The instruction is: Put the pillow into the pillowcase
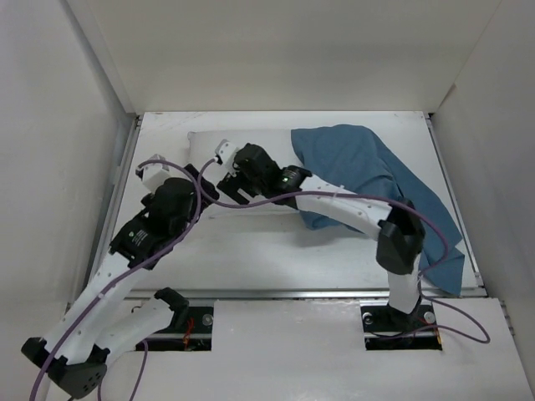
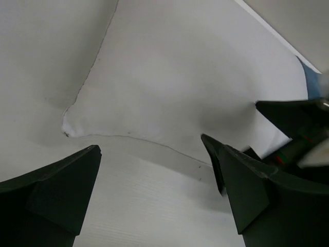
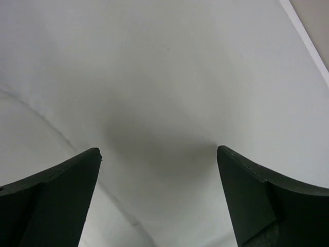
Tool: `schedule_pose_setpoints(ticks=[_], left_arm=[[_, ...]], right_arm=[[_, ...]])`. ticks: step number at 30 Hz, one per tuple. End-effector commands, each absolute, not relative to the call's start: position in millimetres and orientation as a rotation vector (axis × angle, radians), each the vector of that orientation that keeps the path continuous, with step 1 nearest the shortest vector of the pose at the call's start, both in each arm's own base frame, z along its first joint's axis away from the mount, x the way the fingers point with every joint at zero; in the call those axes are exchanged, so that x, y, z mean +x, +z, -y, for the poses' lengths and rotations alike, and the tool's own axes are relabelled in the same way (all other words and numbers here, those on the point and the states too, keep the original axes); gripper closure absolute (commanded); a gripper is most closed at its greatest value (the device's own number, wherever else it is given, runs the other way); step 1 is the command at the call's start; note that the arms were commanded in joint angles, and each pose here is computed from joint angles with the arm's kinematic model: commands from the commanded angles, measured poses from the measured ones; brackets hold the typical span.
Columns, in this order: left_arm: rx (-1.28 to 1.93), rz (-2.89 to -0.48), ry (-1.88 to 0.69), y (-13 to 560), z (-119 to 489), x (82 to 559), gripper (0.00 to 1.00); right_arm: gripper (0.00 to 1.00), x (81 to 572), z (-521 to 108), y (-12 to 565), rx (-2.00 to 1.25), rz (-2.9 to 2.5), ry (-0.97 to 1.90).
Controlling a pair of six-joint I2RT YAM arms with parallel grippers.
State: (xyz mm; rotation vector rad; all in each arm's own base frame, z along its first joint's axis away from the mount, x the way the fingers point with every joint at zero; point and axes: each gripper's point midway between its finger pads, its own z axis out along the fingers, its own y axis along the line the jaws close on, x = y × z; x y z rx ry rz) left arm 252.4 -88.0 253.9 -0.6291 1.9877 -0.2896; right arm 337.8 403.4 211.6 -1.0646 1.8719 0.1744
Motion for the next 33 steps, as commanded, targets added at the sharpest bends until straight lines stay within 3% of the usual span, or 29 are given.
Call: schedule_pose_setpoints(ticks=[1,5,6,8,9,10,12,15,20,23,28,33], left_arm=[[-0.751,-1.955,-0.294,251.2,72.7,239.3,0.00],[-0.792,-1.926,-0.294,257.1,61.4,228.5,0.00],[-0.806,-1.922,-0.286,259.1,57.1,224.3,0.00],[-0.821,-1.911,-0.280,262.5,52.3,220.7,0.00],[-0.826,-1.895,-0.279,267.0,48.9,218.7,0.00],[-0.826,-1.895,-0.279,267.1,48.9,218.6,0.00],[-0.829,-1.878,-0.297,272.9,47.9,217.1,0.00],[-0.796,-1.872,-0.333,278.8,54.5,220.9,0.00],[-0.725,-1.870,-0.429,280.0,77.3,234.8,0.00],[-0.694,-1.904,-0.461,268.5,92.9,244.4,0.00],[-0.684,-1.960,-0.614,236.9,138.3,272.7,0.00],[-0.613,-2.103,-0.780,176.8,187.2,289.8,0.00]], right_arm=[[0.00,366.9,-426.0,237.2,-1.118,-1.721,0.080],[0.00,381.5,-450.3,175.0,-1.228,-1.779,0.036],[0.06,386.3,-450.2,138.0,-1.257,-1.834,0.024],[0.32,394.3,-453.5,120.0,-1.264,-1.881,0.105],[0.59,395.6,-449.7,108.3,-1.257,-1.922,0.127],[0.69,397.9,-448.5,104.7,-1.232,-1.955,0.162],[1.00,411.8,-431.2,109.5,-1.149,-1.999,0.163],[1.00,431.5,-405.5,162.9,-0.973,-1.940,0.187],[1.00,430.1,-354.4,323.7,-0.710,-1.740,0.478],[1.00,425.4,-311.7,387.4,-0.622,-1.638,0.522],[1.00,411.8,-253.8,465.3,-0.514,-1.529,0.517],[1.00,398.4,-220.2,497.7,-0.453,-1.479,0.489]])
